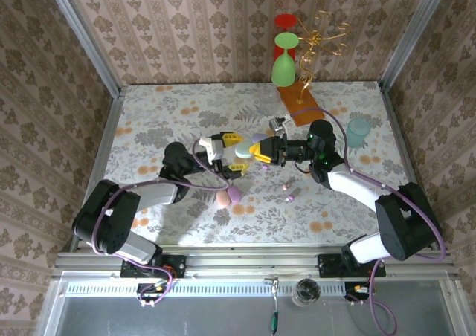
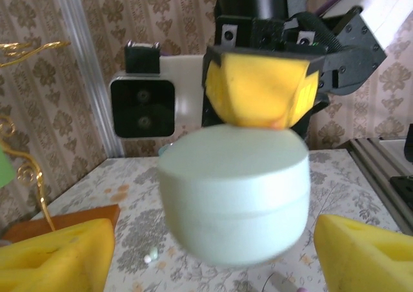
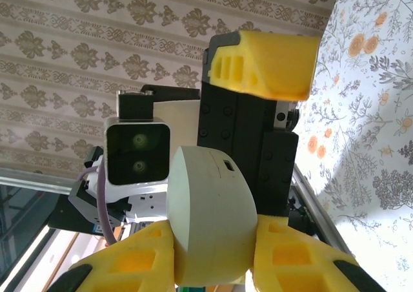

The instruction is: Insert the wireless bluetooth earbuds into the charging case

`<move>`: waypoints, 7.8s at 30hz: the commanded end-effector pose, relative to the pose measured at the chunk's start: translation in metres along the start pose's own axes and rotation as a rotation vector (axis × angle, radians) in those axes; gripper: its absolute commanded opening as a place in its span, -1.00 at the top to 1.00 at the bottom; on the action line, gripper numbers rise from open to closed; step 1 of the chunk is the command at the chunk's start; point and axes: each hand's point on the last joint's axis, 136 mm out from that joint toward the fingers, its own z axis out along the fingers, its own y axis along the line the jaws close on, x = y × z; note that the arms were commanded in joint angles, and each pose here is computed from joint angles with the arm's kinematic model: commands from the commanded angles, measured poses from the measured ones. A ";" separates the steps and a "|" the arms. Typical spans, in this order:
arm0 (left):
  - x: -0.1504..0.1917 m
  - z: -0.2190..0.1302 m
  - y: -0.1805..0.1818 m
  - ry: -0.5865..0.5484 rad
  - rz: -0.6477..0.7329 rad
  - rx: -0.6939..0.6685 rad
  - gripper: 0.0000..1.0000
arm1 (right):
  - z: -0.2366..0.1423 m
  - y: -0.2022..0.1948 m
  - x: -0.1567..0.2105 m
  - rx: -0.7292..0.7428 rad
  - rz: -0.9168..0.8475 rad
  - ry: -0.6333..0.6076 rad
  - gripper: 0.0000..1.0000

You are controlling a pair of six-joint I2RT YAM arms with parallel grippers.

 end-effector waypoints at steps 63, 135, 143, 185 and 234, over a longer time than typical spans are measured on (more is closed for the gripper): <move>-0.011 0.001 -0.012 -0.032 -0.129 0.061 0.43 | -0.030 -0.012 -0.017 0.338 -0.481 -0.140 -0.85; -0.004 -0.006 -0.029 -0.006 -0.160 0.169 0.51 | -0.020 0.014 -0.019 0.472 -1.078 -0.163 -0.76; -0.006 -0.002 -0.044 -0.003 -0.183 0.233 0.52 | 0.000 0.011 -0.023 0.405 -1.068 -0.112 -0.12; 0.006 -0.020 -0.010 0.007 -0.142 0.081 0.51 | -0.188 -0.131 -0.072 1.085 -0.276 -0.550 -0.43; 0.017 -0.003 -0.029 0.020 -0.147 0.170 0.50 | -0.207 -0.271 -0.052 1.249 0.194 -0.003 -0.09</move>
